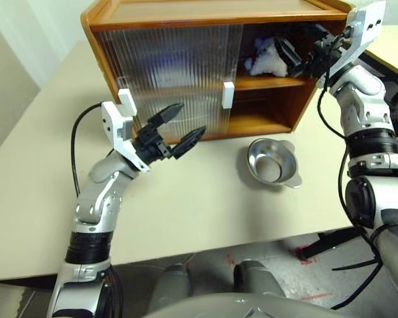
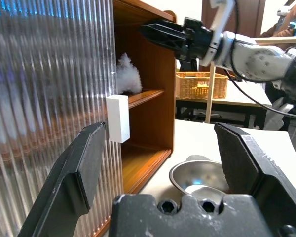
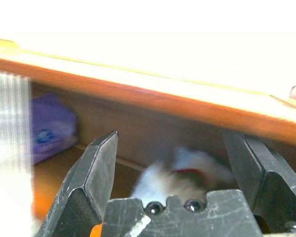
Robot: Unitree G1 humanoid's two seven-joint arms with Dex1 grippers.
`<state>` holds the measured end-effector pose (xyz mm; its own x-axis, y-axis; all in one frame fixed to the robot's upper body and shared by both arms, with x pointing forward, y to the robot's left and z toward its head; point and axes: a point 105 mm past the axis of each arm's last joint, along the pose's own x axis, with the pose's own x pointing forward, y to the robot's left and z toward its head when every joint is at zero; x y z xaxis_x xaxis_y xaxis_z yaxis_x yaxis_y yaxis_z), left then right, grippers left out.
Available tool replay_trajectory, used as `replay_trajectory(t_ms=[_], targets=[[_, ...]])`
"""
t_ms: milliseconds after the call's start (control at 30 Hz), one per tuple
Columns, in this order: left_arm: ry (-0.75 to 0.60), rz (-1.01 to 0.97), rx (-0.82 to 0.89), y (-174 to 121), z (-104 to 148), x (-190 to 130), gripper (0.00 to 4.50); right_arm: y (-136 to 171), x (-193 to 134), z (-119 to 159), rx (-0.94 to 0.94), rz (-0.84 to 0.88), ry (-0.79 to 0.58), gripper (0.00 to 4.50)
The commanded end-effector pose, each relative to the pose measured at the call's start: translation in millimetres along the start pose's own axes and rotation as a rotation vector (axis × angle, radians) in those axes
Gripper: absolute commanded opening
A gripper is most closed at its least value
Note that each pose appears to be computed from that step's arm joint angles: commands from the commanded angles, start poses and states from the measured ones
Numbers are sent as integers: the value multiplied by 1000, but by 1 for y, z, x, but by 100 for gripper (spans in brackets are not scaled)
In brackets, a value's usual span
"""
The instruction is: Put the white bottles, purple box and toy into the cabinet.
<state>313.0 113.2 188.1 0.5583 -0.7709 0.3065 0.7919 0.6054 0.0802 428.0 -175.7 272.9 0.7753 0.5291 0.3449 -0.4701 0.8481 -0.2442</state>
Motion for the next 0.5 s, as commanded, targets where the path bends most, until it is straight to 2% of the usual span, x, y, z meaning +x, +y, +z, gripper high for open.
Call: replay_trajectory(t_ms=[33,200,333,500], targets=[[8,-9,-12,0,-3,2,450,15,-14,2,78,28,13,449],[13,-13,-16,1,-4,0,450,26,-56,-13,216,-50,116,449],[16,-18,-19,2,-5,0,450,30,-77,-10,315,-99,125,449],[19,-28,-21,2,-5,1,450,23,-112,-27,410,-200,197,449]])
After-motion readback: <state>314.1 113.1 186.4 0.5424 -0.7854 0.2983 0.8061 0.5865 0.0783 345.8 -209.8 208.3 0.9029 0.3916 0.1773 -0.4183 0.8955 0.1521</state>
